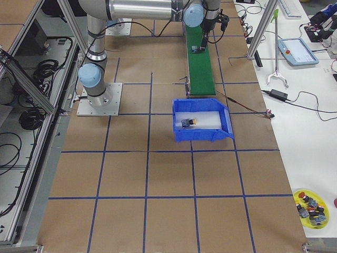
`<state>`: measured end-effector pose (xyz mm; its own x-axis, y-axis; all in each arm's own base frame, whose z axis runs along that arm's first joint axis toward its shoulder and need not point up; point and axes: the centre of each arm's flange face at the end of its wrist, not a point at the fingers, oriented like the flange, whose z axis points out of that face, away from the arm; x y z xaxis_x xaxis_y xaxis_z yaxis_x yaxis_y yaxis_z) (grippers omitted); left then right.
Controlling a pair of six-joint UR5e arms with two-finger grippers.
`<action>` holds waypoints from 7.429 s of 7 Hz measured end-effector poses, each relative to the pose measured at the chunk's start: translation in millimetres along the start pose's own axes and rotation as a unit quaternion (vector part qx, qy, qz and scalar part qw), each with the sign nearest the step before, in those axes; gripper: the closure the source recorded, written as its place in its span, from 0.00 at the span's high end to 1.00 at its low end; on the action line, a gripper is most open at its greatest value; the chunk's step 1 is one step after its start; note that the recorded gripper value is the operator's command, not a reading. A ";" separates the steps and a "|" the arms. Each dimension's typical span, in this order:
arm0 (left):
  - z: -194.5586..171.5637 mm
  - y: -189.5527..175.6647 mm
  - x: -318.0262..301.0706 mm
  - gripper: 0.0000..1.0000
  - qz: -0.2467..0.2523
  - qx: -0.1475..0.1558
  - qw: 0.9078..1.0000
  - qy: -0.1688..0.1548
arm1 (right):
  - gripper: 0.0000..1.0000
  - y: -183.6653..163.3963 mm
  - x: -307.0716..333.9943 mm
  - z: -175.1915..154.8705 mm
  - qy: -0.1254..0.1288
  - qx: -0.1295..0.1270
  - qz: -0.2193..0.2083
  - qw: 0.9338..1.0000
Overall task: Transport two buttons from left to right
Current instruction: 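Move the right gripper above the red button riding the conveyor, then lower the right gripper and grasp the red button, then carry the red button into the blue bin and release it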
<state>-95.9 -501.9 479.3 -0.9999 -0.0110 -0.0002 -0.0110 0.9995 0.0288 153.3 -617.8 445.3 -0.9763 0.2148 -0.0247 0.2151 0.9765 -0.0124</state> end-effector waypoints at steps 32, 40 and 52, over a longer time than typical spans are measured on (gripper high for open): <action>-1.6 -1.3 0.1 1.00 0.000 0.002 1.000 0.001 | 0.05 -6.1 -1.0 206.7 -0.014 -0.027 -0.071 0.997; -2.0 -1.7 0.1 1.00 0.000 0.002 1.000 0.002 | 0.04 -101.8 254.4 58.9 0.029 0.019 -0.155 0.987; -2.3 -1.5 0.4 1.00 0.000 0.003 1.000 0.004 | 1.00 -94.7 349.6 205.6 -0.001 -0.045 -0.177 0.983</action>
<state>-96.3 -503.5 481.6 -0.9999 -0.0116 0.0070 -0.0114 0.9997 0.0236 -204.0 -638.8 232.4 -0.9898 -0.1379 -0.0362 -0.1401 0.9878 0.0679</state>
